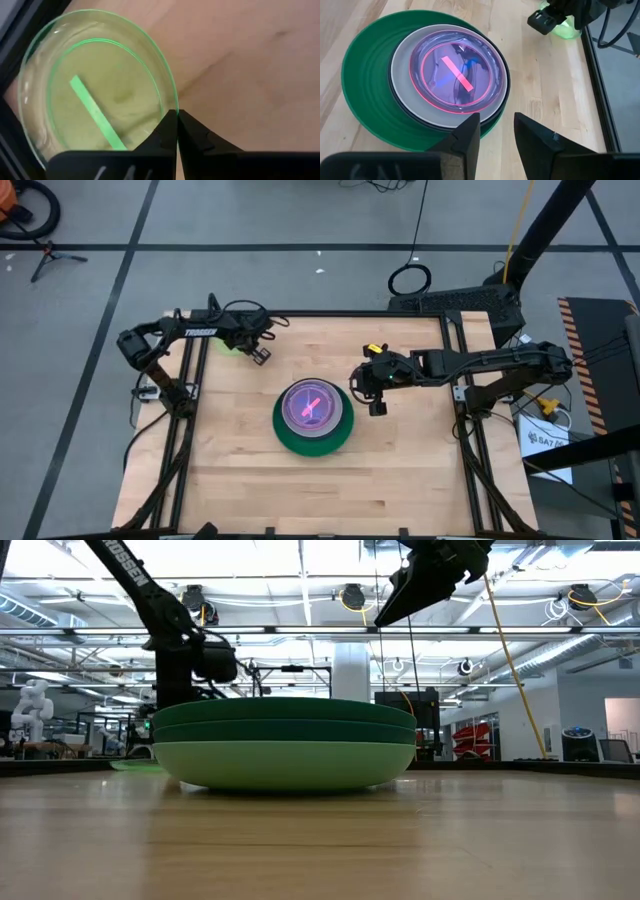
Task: Stack plastic plates
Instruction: Stack the light green plate on top of the pink plate
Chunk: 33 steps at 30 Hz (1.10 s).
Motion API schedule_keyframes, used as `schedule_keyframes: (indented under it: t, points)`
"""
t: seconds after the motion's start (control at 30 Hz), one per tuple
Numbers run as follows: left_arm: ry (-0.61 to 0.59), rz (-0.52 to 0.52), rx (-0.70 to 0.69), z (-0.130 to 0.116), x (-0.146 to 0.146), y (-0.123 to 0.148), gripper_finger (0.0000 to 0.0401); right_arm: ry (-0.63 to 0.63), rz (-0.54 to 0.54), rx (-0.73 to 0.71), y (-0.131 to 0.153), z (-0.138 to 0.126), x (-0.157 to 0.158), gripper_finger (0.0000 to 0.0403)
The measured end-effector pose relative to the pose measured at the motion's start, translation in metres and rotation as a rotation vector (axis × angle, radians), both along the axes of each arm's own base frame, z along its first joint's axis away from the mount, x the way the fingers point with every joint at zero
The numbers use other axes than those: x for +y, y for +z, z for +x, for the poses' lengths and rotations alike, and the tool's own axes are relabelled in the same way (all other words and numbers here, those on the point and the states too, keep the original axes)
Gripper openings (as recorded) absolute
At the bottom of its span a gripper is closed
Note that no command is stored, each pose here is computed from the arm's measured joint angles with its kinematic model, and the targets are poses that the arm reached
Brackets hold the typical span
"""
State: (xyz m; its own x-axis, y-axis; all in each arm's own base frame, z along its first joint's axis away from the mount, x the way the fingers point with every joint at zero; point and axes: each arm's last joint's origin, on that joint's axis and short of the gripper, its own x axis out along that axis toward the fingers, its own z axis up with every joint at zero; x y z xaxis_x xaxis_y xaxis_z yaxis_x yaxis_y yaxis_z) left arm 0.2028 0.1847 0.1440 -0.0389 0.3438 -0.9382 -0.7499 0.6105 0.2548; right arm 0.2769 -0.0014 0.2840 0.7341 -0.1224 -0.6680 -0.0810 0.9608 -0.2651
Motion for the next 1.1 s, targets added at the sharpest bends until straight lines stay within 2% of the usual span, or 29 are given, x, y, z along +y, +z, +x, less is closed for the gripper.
schedule_keyframes:
  t: [0.2, 0.4, 0.57, 0.7, 0.9, 1.0, 1.1]
  points:
    - [-0.084, 0.052, -0.05, 0.005, -0.021, 0.027, 0.0003, -0.001, 0.001, 0.013, -0.001, -0.001, 0.0, 0.0116]
    - [-0.204, 0.166, -0.14, 0.007, -0.056, 0.068, 0.0002, -0.012, 0.014, 0.027, -0.002, -0.002, 0.0, 0.0116]
    - [-0.386, 0.24, -0.279, 0.013, -0.097, 0.097, 0.0002, -0.005, 0.019, 0.04, -0.003, -0.003, 0.004, 0.0116]
    - [-0.601, 0.27, -0.356, 0.016, -0.137, 0.113, 0.0001, 0.01, 0.022, 0.041, -0.003, -0.003, 0.009, 0.0116]
    - [-0.938, 0.255, -0.526, 0.027, -0.198, 0.125, 0.0001, 0.016, 0.039, 0.049, -0.004, -0.004, 0.015, 0.0116]
    - [-1.058, 0.264, -0.621, 0.034, -0.224, 0.129, 0.0001, 0.023, 0.043, 0.049, -0.004, -0.004, 0.018, 0.0116]
    - [-1.128, 0.262, -0.695, 0.038, -0.244, 0.13, 0.0001, 0.023, 0.052, 0.053, -0.004, -0.005, 0.021, 0.0116]
